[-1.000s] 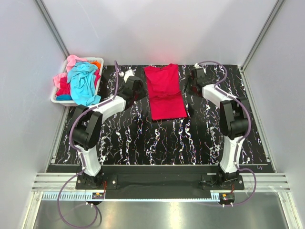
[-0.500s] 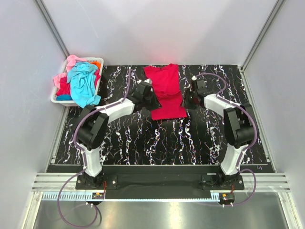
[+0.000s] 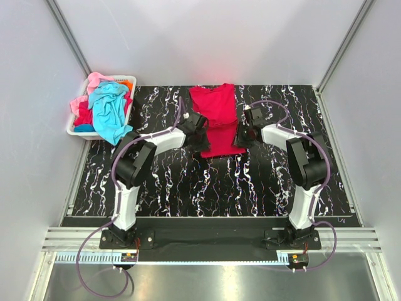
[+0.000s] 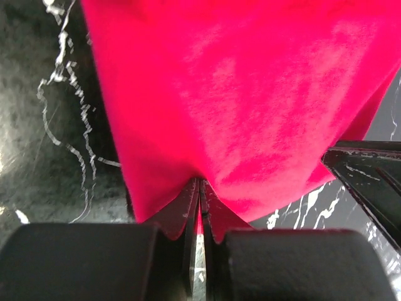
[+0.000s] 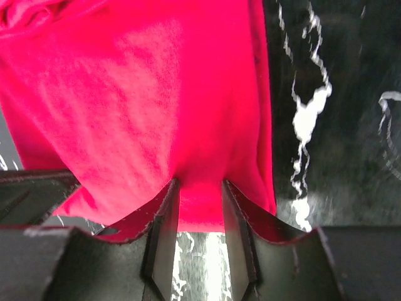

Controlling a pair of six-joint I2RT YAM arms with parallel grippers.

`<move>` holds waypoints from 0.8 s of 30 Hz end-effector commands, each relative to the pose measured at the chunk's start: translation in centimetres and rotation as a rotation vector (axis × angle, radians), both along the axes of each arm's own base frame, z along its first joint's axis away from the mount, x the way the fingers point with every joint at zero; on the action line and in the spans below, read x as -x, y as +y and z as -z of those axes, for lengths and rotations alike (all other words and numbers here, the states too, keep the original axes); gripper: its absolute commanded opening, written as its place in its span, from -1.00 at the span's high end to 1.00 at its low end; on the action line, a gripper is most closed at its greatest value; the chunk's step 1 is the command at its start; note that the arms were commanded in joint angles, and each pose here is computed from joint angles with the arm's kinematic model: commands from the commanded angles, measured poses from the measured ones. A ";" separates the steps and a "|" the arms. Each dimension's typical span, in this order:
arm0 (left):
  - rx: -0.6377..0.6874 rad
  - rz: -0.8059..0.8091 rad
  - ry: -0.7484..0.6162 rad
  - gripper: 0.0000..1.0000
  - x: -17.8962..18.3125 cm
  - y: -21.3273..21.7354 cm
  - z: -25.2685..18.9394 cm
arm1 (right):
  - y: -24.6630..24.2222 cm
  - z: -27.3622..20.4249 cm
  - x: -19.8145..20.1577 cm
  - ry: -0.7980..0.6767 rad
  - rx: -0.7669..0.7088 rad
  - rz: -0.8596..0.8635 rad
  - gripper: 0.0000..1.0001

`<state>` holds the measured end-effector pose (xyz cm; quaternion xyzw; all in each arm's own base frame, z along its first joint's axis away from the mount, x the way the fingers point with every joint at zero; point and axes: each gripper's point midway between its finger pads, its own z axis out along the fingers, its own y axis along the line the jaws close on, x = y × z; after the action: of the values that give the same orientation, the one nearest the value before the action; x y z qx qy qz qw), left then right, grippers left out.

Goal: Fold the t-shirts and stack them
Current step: Fold the tshirt

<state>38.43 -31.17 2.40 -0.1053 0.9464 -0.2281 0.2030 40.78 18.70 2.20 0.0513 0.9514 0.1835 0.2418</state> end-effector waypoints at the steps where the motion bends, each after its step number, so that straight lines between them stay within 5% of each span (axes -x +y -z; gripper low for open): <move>1: -0.084 -0.004 -0.006 0.83 -0.3 0.2 1.1 | 0.1 1.5 0.1 0.034 0.025 -0.006 0.20; 10: -0.333 -0.026 0.024 0.81 2.8 3.9 2.6 | 0.3 5.3 8.4 0.235 0.090 0.049 0.31; 17: -0.508 -0.045 0.077 0.80 9.4 8.8 3.3 | 1.7 6.1 16.3 0.335 0.165 0.024 0.37; 24: -0.538 -0.074 0.147 0.80 16.8 11.4 4.6 | 0.8 6.0 22.0 0.377 0.199 0.054 0.42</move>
<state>28.32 -24.80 1.59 -0.1020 0.9630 -0.0550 0.2434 27.28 25.82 1.58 0.0601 0.9576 0.2073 0.1910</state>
